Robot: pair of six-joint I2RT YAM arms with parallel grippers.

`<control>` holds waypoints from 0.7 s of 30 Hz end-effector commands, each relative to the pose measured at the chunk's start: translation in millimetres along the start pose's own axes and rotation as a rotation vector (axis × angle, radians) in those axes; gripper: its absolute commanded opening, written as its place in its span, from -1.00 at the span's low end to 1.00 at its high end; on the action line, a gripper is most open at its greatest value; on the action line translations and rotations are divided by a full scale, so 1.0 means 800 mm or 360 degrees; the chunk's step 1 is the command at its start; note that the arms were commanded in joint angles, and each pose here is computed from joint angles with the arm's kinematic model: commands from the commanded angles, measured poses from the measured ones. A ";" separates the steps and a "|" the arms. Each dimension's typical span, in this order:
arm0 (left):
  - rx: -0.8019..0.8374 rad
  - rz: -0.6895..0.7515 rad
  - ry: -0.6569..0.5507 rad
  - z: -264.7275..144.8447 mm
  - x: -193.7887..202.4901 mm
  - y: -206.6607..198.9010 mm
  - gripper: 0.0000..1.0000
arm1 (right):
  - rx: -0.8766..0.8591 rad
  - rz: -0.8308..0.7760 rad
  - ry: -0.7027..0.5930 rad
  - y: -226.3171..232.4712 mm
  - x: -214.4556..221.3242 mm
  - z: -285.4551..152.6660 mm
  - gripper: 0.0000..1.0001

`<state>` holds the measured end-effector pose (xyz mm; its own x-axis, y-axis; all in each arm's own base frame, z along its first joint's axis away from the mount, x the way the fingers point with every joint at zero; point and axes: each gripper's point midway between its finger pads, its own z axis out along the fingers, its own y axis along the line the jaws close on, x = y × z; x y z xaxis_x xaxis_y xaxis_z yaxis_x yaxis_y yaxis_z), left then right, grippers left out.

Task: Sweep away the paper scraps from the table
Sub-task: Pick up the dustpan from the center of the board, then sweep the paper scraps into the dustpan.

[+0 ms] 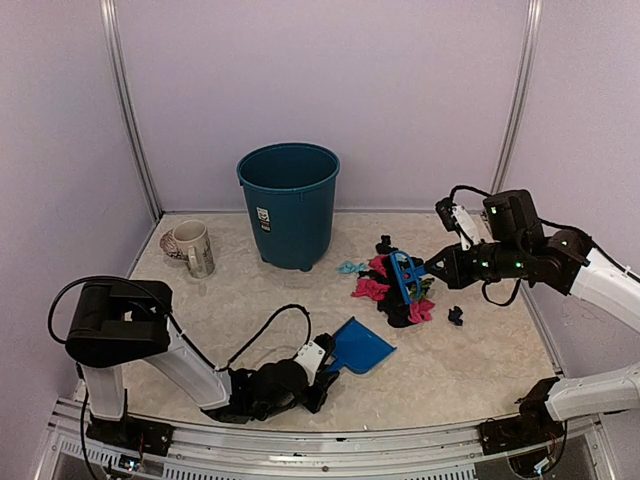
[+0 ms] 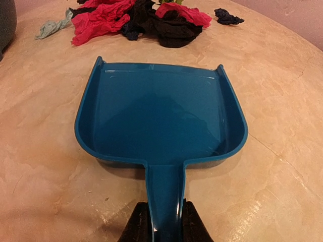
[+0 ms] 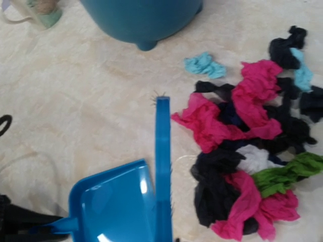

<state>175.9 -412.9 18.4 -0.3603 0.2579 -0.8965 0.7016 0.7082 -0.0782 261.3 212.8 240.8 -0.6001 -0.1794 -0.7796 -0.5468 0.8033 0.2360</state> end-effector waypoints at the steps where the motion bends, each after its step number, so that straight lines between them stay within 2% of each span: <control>1: -0.0033 0.0019 0.0017 0.001 -0.007 0.004 -0.85 | 0.0142 -0.0006 -0.0036 -0.020 -0.010 0.000 -1.00; 5: -0.0018 0.0043 0.0062 -0.004 -0.014 0.003 -1.00 | 0.0260 -0.0067 -0.0037 -0.035 -0.026 0.002 -1.00; 14: -0.0091 0.0030 0.0243 -0.020 -0.041 0.025 -1.00 | 0.0723 -0.0277 -0.0083 -0.106 -0.090 0.014 -1.00; 18: -0.0115 0.0065 0.0310 -0.030 -0.052 0.034 -1.00 | 0.0907 -0.0473 -0.0096 -0.137 -0.126 0.037 -1.00; 21: -0.0118 0.0065 0.0347 -0.035 -0.061 0.041 -1.00 | 0.0960 -0.0752 -0.0104 -0.148 -0.148 0.070 -1.00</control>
<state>199.0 -395.5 67.7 -0.4331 0.3560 -0.8280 0.6680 0.7435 -0.0297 389.0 171.0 258.5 -0.4745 -0.3913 -0.7885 -0.3330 0.9090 -0.2507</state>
